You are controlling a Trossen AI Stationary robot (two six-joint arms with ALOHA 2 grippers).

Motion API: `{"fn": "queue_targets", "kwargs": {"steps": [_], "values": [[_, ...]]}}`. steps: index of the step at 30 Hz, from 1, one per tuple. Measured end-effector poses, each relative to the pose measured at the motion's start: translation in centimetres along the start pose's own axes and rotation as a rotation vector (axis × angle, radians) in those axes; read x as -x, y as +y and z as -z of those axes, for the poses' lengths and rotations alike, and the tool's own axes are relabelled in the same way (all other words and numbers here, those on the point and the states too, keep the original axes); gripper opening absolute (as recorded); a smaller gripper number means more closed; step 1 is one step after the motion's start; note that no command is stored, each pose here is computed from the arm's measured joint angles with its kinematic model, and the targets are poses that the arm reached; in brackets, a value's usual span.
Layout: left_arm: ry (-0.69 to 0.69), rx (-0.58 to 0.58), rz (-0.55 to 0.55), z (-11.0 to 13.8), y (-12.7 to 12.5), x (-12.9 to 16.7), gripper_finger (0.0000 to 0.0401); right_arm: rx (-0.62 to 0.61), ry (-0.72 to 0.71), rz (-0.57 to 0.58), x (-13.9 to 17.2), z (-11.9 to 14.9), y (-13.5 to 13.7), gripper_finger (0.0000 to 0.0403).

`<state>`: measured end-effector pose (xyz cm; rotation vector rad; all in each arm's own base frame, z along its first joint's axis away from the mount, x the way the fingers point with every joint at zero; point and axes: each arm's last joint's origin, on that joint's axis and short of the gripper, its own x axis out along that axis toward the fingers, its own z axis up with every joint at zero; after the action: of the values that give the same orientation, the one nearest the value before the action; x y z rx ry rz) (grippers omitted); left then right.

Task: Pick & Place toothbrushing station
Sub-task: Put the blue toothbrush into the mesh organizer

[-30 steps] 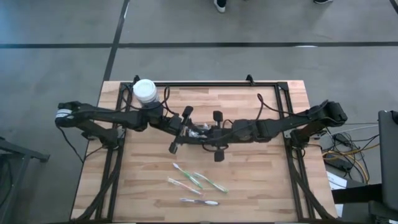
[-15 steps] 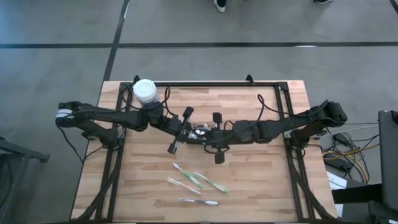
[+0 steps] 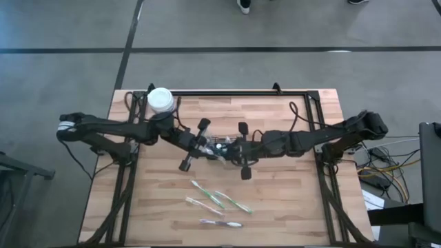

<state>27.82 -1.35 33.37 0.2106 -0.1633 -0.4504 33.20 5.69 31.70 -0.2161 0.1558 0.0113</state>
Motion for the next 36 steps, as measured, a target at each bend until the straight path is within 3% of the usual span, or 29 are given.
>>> {"fn": "queue_targets", "kwargs": {"steps": [10, 17, 21, 25, 33, 36], "values": [[-0.045, -0.046, -0.015, -2.2, -0.4, 1.6, 0.0015, -0.077, -0.006, -0.011, 2.6, -1.4, -0.4, 0.0183], [-0.047, -0.078, -0.027, -3.0, -1.0, 3.4, 0.0015, -0.181, 0.056, -0.023, 5.3, -1.8, -0.4, 0.0206], [-0.06, -0.082, -0.043, -3.0, -1.5, 4.5, 0.0015, -0.151, -0.015, 0.078, 7.7, -1.7, 0.6, 0.0186], [-0.041, -0.043, -0.051, -1.9, -2.1, 5.2, 0.0015, -0.159, -0.116, 0.099, 10.6, -0.6, 1.5, 0.0144], [-0.075, 0.008, -0.085, 0.4, -2.6, 5.6, 0.0015, -0.198, -0.199, 0.075, 13.6, 4.7, 2.7, 0.0027], [-0.086, 0.016, -0.103, 1.5, -2.7, 5.2, 0.0015, -0.201, -0.217, 0.077, 13.9, 6.9, 3.0, 0.0012]]}}
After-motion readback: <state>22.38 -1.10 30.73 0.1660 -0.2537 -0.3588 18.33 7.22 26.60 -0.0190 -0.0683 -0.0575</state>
